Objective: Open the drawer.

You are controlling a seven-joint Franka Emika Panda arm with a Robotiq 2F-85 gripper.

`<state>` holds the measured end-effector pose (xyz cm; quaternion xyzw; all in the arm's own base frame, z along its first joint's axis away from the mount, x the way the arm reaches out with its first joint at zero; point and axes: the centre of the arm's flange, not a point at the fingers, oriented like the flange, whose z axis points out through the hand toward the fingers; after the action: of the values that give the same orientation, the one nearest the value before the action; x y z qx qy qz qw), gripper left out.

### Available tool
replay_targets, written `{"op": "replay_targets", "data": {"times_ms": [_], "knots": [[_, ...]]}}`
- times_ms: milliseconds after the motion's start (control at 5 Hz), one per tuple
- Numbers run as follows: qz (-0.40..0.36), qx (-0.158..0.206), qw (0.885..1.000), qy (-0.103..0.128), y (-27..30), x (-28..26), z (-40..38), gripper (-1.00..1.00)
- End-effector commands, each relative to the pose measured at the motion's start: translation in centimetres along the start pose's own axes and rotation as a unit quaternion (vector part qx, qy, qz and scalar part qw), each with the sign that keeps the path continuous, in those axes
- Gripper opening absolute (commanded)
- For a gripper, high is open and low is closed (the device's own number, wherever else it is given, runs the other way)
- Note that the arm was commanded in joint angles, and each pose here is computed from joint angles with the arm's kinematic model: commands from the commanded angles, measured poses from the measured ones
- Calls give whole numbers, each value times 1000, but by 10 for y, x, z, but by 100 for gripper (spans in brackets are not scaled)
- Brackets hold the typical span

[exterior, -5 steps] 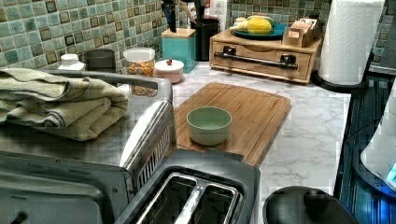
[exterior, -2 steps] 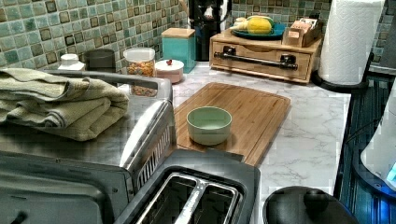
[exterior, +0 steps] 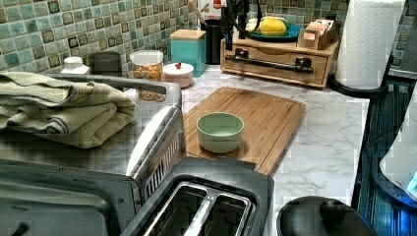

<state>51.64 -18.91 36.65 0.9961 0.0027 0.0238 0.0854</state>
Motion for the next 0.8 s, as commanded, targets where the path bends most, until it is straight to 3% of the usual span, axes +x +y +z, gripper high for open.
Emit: {"op": "replay_targets", "data": {"times_ms": [200, 800], "knots": [[22, -17, 1000, 4, 70, -23, 8, 100], [38, 4, 999, 9, 54, -23, 29, 100]]}}
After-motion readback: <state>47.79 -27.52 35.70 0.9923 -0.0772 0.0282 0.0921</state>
